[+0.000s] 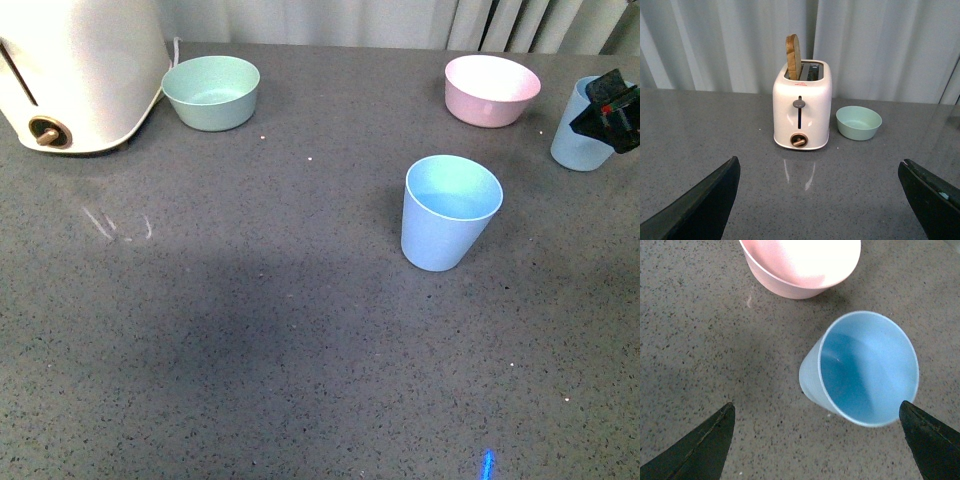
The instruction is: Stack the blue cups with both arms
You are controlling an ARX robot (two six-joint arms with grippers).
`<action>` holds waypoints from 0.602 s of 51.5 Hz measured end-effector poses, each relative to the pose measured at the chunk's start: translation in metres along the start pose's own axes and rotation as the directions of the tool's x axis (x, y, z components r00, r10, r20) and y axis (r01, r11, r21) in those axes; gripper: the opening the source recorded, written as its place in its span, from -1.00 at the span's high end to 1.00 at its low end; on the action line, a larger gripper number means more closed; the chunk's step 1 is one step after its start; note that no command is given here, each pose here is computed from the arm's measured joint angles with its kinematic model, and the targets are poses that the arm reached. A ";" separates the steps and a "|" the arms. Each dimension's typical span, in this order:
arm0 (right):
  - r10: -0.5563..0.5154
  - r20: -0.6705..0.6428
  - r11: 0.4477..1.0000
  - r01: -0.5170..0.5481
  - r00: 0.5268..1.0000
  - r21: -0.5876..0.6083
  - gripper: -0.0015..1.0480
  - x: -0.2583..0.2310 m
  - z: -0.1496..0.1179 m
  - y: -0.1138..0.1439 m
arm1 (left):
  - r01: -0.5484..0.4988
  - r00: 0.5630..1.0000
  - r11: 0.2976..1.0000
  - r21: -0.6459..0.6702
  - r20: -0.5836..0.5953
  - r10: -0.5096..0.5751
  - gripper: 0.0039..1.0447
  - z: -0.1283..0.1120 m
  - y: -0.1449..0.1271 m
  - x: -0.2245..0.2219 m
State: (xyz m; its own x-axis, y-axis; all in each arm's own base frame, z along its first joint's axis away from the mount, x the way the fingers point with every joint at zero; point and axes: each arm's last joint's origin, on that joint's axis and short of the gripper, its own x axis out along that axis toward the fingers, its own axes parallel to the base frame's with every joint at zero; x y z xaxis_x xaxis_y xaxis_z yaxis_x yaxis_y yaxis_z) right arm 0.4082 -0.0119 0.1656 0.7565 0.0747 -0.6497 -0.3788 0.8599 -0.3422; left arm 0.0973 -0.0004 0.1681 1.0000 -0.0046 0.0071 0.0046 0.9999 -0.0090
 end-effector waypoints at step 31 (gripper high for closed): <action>0.026 -0.108 0.998 -0.032 0.994 -0.054 -0.30 0.055 0.008 0.004 | 0.000 1.000 1.000 0.000 0.000 0.000 -0.84 0.000 0.000 0.000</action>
State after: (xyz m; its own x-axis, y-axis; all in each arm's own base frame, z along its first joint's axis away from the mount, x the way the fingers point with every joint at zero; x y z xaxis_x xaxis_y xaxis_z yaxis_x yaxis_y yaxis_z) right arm 0.4525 -0.0002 0.1338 0.6848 0.0418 -0.7276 -0.4309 0.8284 -0.3579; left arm 0.0973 -0.0004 0.1681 1.0000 -0.0046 0.0071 0.0046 0.9999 -0.0090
